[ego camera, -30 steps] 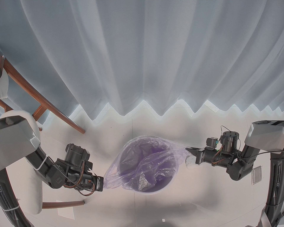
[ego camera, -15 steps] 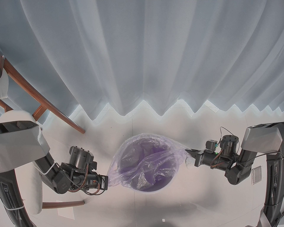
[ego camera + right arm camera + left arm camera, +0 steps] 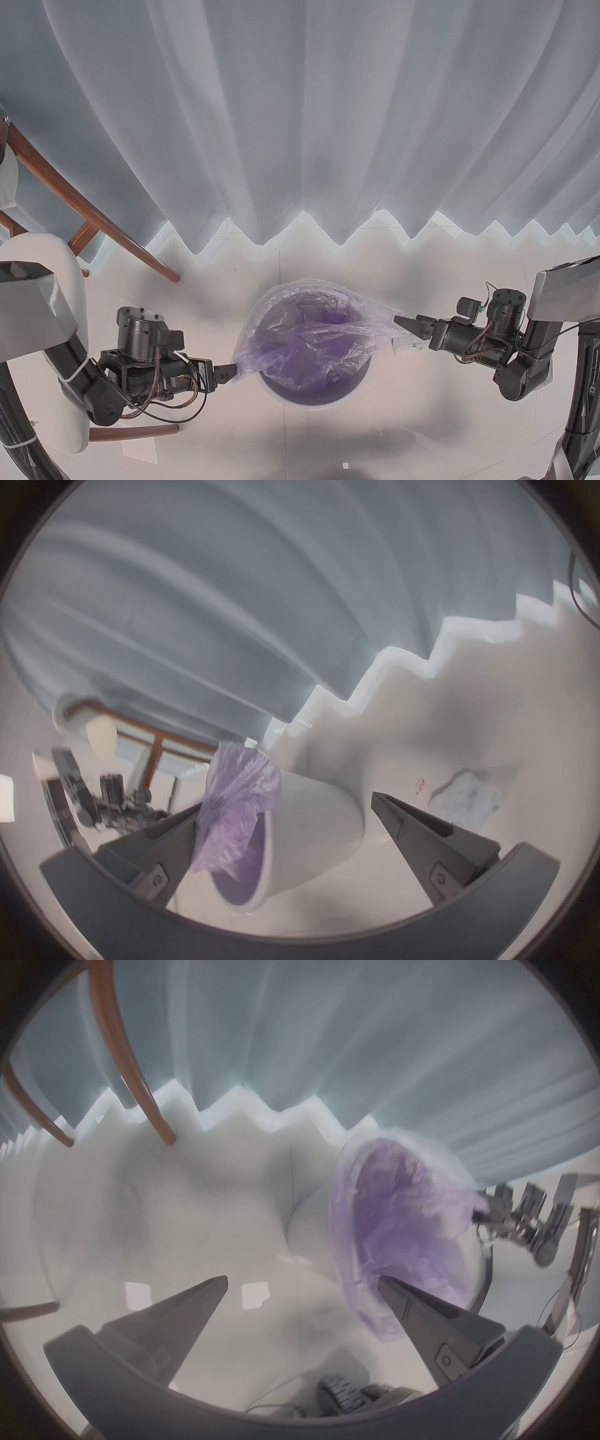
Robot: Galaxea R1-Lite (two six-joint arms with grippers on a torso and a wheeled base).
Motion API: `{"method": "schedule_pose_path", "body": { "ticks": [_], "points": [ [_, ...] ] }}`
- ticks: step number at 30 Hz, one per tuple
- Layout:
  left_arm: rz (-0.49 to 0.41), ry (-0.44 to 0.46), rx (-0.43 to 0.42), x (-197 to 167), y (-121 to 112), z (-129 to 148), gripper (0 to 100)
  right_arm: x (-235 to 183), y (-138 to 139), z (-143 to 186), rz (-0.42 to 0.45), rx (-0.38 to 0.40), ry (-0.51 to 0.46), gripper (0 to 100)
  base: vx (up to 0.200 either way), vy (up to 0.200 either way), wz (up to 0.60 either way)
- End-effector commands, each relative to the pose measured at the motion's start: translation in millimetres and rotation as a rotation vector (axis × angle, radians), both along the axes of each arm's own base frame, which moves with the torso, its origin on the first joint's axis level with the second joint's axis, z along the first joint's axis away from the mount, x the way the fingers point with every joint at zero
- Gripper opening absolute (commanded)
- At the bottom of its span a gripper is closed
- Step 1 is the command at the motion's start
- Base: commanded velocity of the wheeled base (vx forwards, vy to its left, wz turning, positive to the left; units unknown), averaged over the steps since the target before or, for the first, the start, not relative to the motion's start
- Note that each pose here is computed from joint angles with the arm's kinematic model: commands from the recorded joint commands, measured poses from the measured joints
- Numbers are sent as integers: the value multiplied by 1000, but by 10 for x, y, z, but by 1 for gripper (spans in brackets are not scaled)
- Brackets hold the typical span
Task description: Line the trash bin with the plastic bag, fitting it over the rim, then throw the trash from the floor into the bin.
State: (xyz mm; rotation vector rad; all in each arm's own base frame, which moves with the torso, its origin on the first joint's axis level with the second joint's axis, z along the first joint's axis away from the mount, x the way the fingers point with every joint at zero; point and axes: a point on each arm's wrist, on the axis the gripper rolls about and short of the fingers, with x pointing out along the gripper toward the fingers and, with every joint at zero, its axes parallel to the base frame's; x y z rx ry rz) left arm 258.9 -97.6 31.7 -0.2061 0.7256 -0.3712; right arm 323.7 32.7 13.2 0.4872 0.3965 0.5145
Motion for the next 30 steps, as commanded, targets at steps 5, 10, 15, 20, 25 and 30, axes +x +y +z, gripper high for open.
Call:
{"method": "schedule_pose_path", "body": {
  "ticks": [5,10,15,20,25,30],
  "points": [
    [28,-100,-210,-682,253,454,100,-281,-162,409,-99,156,81,100,0,0,0],
    [62,-100,-202,-899,386,463,100,-157,-358,373,-225,130,57,100,0,0,0],
    [46,-201,-252,-1047,429,671,100,-225,-65,606,-158,150,43,100,0,0,0],
    [43,-187,-329,-1179,429,739,100,-597,521,914,-92,73,224,100,0,0,0],
    [95,-213,-467,-1334,481,869,100,-641,1015,1042,-77,59,361,100,0,0,0],
    [103,-226,-477,-1377,503,898,100,-521,1291,725,-148,-41,417,100,0,0,0]
  ]
}}
